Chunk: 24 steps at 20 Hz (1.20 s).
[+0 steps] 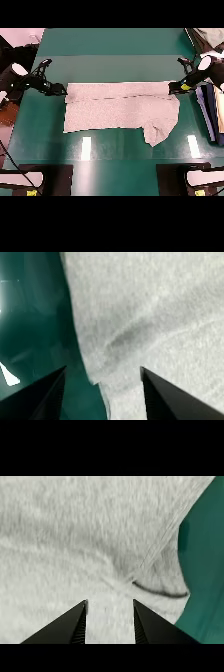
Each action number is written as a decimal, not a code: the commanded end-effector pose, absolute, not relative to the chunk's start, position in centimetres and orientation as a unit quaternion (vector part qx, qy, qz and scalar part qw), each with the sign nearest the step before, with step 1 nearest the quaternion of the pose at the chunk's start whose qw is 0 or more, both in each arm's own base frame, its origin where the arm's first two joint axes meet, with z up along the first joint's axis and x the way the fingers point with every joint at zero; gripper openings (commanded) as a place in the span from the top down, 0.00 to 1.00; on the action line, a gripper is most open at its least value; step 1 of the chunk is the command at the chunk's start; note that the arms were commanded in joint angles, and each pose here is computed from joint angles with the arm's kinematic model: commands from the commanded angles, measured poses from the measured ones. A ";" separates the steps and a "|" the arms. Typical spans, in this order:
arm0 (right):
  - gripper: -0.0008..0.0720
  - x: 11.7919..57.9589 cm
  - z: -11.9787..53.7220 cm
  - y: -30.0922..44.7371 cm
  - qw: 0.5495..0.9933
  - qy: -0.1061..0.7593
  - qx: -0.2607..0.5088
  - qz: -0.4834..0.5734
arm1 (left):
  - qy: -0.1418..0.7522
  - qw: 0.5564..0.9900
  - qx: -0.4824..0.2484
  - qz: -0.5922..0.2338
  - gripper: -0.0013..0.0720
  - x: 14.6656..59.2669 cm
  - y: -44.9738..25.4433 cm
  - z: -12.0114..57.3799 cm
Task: Fold the shirts.
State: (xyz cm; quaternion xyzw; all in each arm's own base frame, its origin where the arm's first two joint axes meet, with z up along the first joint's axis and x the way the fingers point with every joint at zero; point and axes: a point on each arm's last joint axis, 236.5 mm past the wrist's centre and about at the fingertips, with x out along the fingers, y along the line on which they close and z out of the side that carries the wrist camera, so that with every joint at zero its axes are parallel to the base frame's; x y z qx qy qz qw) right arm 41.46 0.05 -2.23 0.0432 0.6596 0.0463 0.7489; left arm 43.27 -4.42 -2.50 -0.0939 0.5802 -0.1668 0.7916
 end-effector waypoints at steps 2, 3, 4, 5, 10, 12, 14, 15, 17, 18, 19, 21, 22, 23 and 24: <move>0.56 37.6 0.9 2.1 0.721 0.679 0.079 0.114 | 0.630 0.753 -0.115 -0.152 0.24 39.1 -2.0 -1.5; 0.56 36.7 1.6 3.1 0.722 0.670 0.110 0.134 | 0.636 0.748 -0.125 -0.146 0.24 37.7 -1.6 -1.6; 0.56 35.8 2.1 3.9 0.722 0.661 0.141 0.149 | 0.642 0.742 -0.131 -0.142 0.24 36.2 -1.5 -2.0; 0.56 34.9 2.4 4.4 0.723 0.653 0.165 0.155 | 0.649 0.736 -0.138 -0.138 0.24 34.5 -1.7 -2.8; 0.56 31.3 1.6 4.1 0.732 0.637 0.200 0.136 | 0.676 0.692 -0.201 -0.155 0.24 26.8 -5.6 -6.0; 0.56 29.9 1.3 4.2 0.733 0.637 0.197 0.137 | 0.680 0.684 -0.213 -0.153 0.24 25.5 -6.1 -6.9; 0.56 29.3 1.4 4.3 0.738 0.632 0.192 0.140 | 0.686 0.675 -0.224 -0.151 0.24 24.6 -6.5 -7.7; 0.56 29.3 1.6 4.4 0.742 0.627 0.190 0.139 | 0.685 0.675 -0.231 -0.150 0.24 24.5 -6.7 -7.9; 0.56 29.5 2.3 4.3 0.754 0.615 0.187 0.137 | 0.676 0.680 -0.239 -0.152 0.24 24.9 -7.2 -8.0; 0.56 29.6 2.6 4.3 0.758 0.610 0.186 0.137 | 0.673 0.684 -0.234 -0.154 0.24 25.1 -7.4 -8.1; 0.56 29.6 2.9 4.3 0.762 0.605 0.184 0.137 | 0.671 0.687 -0.228 -0.156 0.24 25.2 -7.7 -8.2; 0.56 29.5 3.5 4.3 0.769 0.598 0.180 0.137 | 0.666 0.696 -0.214 -0.162 0.24 25.6 -8.5 -8.4; 0.56 29.4 3.7 4.3 0.771 0.595 0.178 0.137 | 0.665 0.698 -0.207 -0.167 0.46 25.7 -9.0 -8.4; 0.56 29.1 3.9 4.1 0.772 0.596 0.173 0.136 | 0.665 0.699 -0.200 -0.172 0.75 25.7 -9.4 -8.5; 0.56 28.7 3.8 3.8 0.771 0.601 0.164 0.130 | 0.664 0.700 -0.197 -0.175 0.94 25.7 -9.7 -8.5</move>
